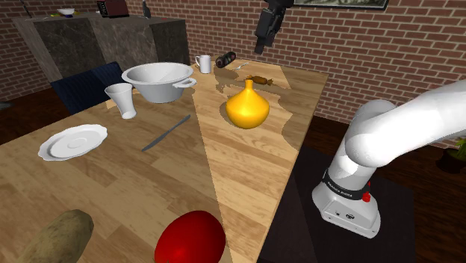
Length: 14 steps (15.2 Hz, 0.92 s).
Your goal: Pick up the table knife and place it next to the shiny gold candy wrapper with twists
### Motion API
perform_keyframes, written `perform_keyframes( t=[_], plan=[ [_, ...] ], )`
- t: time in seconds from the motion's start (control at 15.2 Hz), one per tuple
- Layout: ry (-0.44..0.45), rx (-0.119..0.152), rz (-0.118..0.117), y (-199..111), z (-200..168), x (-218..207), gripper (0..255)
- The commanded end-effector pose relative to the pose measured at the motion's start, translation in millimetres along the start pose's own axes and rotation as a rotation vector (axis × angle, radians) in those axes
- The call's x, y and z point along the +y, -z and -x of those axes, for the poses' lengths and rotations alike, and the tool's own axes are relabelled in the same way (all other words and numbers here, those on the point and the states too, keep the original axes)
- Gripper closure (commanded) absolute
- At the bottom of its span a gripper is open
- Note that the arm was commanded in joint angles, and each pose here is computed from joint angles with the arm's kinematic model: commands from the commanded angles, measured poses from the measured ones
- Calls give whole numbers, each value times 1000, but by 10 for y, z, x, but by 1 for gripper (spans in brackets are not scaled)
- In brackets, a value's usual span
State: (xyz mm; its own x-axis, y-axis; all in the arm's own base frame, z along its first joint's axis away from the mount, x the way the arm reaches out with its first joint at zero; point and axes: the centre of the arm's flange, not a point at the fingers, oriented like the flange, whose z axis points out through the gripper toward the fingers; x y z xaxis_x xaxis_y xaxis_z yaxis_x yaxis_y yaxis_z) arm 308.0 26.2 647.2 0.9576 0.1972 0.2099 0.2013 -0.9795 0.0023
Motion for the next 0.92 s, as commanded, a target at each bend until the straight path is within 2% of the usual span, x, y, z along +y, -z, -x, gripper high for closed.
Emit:
perform_keyframes(
  t=[0.0, 0.46, 0.86],
  plan=[
    [0, 0, 0, 0, 0, 0, 0],
    [309, -43, -26, -621, -734, 196, 0],
    [573, -81, -47, -1181, -1363, 170, 0]
  ],
)
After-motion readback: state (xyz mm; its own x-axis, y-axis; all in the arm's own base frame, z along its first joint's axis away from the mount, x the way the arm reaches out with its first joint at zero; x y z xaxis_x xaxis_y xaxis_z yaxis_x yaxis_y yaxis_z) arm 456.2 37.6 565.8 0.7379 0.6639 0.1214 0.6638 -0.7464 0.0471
